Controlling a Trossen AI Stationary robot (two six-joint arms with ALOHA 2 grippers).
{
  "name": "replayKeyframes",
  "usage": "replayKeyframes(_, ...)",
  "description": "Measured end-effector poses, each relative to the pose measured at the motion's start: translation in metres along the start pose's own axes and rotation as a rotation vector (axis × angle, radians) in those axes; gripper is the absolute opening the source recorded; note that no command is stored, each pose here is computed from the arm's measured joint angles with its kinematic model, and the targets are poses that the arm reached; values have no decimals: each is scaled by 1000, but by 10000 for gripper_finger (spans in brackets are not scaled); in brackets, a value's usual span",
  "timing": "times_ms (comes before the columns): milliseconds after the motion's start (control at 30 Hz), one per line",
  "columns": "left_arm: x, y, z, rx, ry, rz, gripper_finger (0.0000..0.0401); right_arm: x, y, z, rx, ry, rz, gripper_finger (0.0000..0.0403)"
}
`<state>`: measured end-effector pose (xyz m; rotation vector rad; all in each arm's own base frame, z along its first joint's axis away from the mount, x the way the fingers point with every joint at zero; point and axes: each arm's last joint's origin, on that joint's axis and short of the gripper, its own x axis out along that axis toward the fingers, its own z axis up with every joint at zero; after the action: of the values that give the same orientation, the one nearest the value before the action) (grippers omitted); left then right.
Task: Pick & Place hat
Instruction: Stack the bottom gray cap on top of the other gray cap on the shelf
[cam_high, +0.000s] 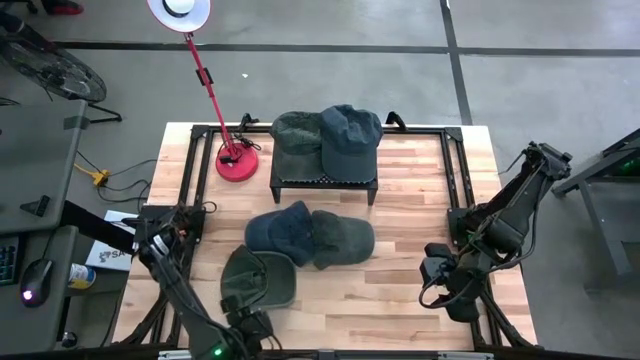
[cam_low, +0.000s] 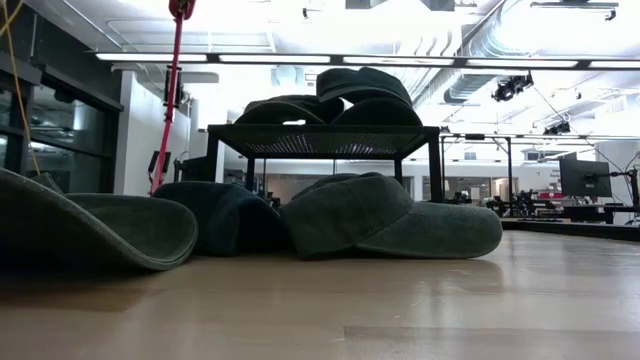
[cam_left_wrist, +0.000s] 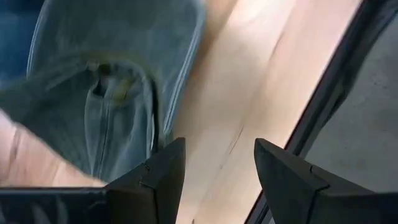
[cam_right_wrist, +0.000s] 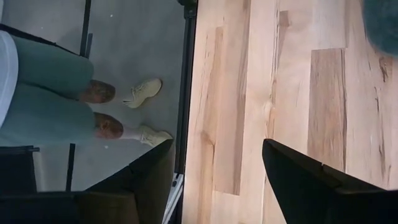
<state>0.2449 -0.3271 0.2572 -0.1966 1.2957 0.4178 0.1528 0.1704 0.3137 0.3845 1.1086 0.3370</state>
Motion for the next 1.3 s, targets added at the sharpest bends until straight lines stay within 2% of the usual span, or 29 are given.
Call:
replayKeyframes(133,3,-2,-16,-106,-4,17,186,0,0,0,15,0,0,236)
replayKeyframes(233,-2,-5,-37,-190,-105,6,186,0,0,0,21,-1,-1,236)
replayKeyframes(400,-19,0,-87,-308,-280,-2,186,0,-1,1,16,-23,-19,236)
replayKeyframes(467,-21,3,-104,-328,-293,-2,186,0,-1,1,1,-32,-27,236)
replayKeyframes(533,-17,4,-115,-308,-230,21,186,0,-1,1,-17,-43,-37,236)
replayKeyframes(600,-12,3,-116,-278,-200,26,186,0,-1,2,-31,-54,-47,236)
replayKeyframes(667,-3,0,-116,-214,-239,2,186,0,-2,2,-41,-67,-59,236)
replayKeyframes(767,12,4,-114,-168,-270,56,186,0,-2,2,-42,-78,-69,236)
replayKeyframes(900,29,9,-118,-149,-288,102,186,0,-2,2,-36,-78,-68,236)
replayKeyframes(1100,54,14,-124,-155,-305,115,186,0,-2,2,-8,-71,-60,236)
replayKeyframes(1300,71,21,-117,-161,-337,161,186,0,-2,3,-6,-91,-77,236)
